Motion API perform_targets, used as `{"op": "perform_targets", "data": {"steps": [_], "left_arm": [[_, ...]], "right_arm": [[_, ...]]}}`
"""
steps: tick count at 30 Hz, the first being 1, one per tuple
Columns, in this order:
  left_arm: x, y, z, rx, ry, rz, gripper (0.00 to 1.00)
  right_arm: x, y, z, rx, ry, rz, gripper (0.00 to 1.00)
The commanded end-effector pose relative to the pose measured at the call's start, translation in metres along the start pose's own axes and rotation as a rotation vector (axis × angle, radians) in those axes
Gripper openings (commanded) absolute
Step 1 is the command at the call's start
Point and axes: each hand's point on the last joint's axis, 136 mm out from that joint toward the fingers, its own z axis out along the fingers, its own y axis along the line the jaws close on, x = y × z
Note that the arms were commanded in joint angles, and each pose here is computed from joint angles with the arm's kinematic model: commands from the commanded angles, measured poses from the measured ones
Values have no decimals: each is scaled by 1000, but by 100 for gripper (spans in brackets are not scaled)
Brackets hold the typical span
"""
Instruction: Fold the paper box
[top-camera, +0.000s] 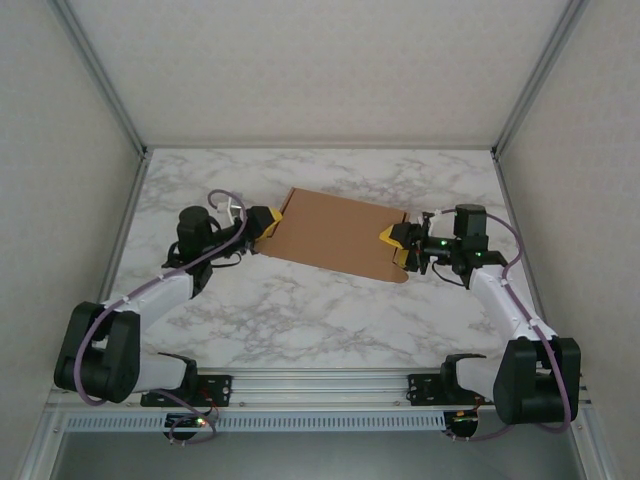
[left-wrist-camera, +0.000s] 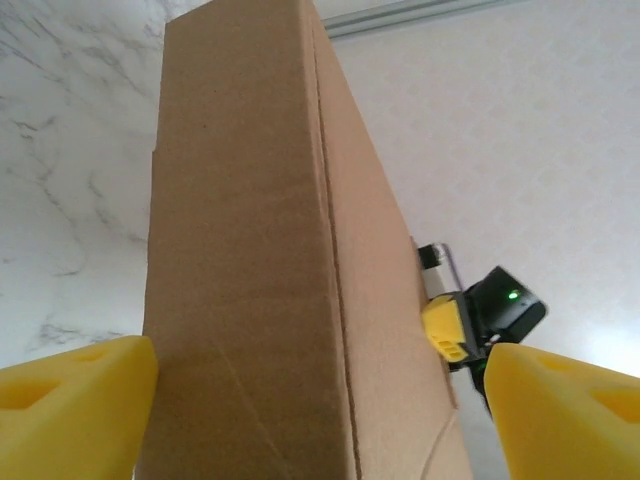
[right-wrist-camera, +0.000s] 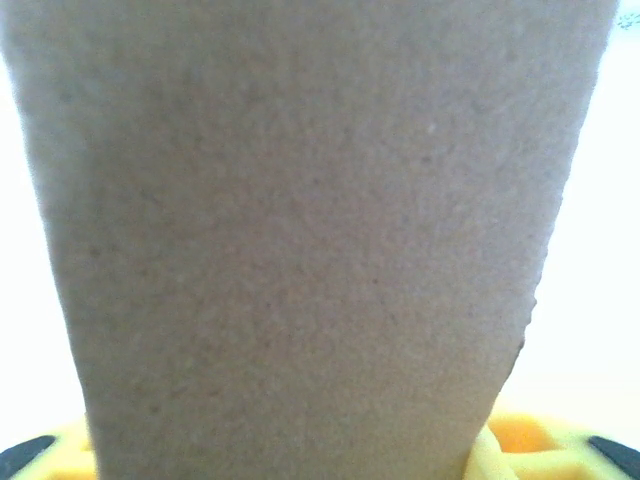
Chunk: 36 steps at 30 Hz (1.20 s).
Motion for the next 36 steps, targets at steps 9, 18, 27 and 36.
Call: {"op": "perform_targets", "data": {"steps": [9, 18, 27, 36], "left_arm": [[19, -30, 9, 167, 69, -85, 61], [38, -30, 17, 163, 138, -77, 67], [61, 16, 25, -42, 224, 2, 68], [65, 24, 26, -46, 214, -28, 78]], "right_arm": [[-1, 18, -3, -48, 1, -39, 35], [0, 14, -2, -27, 14, -30, 37], [-2, 19, -2, -32, 10, -17, 38], [-6, 25, -1, -78, -5, 14, 38]]}}
